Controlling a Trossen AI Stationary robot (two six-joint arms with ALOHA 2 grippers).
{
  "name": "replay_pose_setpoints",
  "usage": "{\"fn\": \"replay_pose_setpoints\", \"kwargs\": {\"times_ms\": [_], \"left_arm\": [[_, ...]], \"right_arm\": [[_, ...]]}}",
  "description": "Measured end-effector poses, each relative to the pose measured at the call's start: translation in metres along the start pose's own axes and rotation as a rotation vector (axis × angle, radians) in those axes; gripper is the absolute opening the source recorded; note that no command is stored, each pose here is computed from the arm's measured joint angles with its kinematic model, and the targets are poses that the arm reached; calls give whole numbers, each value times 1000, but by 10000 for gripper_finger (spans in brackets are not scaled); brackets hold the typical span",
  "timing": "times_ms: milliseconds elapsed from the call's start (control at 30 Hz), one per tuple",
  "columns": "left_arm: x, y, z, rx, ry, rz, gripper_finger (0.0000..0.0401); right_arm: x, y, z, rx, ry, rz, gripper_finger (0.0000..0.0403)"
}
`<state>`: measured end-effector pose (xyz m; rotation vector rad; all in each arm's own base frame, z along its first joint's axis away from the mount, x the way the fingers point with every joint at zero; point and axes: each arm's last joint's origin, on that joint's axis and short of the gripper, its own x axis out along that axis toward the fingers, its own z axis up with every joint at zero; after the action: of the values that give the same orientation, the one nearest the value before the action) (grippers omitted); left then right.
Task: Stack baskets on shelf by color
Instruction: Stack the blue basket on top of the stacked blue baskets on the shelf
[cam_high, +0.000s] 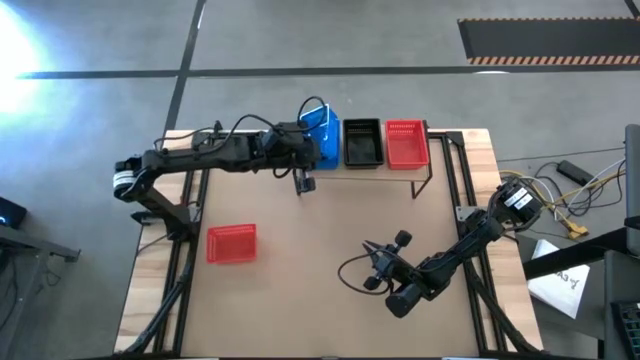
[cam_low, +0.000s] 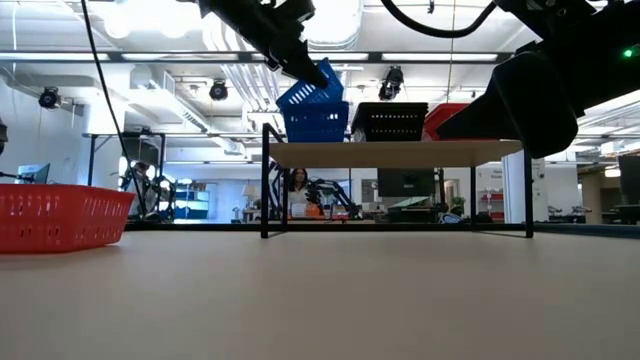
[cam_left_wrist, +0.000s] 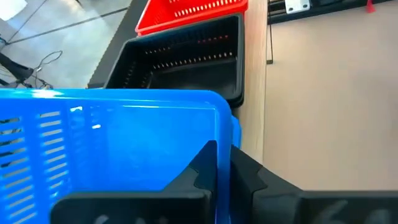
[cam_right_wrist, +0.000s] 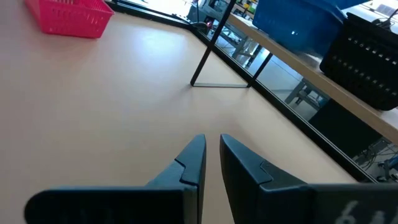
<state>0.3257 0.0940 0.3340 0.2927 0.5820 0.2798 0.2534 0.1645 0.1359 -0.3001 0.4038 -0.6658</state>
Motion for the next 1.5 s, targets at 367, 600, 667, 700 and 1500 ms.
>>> {"fn": "replay_pose_setpoints", "kwargs": {"times_ms": [367,600,667,700,1500], "left_arm": [[1,0,-1,-4,-4,2,50],[-3,2,3,-3,-3,1,114],[-8,2,7,-3,-20,4,123],[-11,3,9,-2,-27,6,125],[-13,2,7,76,72,-9,3]], "right_arm": [[0,0,0,0,0,0,38],[0,0,0,3,0,0,38],[0,0,0,3,0,0,38],[0,0,0,3,0,0,38],[0,0,0,9,1,1,38]]}}
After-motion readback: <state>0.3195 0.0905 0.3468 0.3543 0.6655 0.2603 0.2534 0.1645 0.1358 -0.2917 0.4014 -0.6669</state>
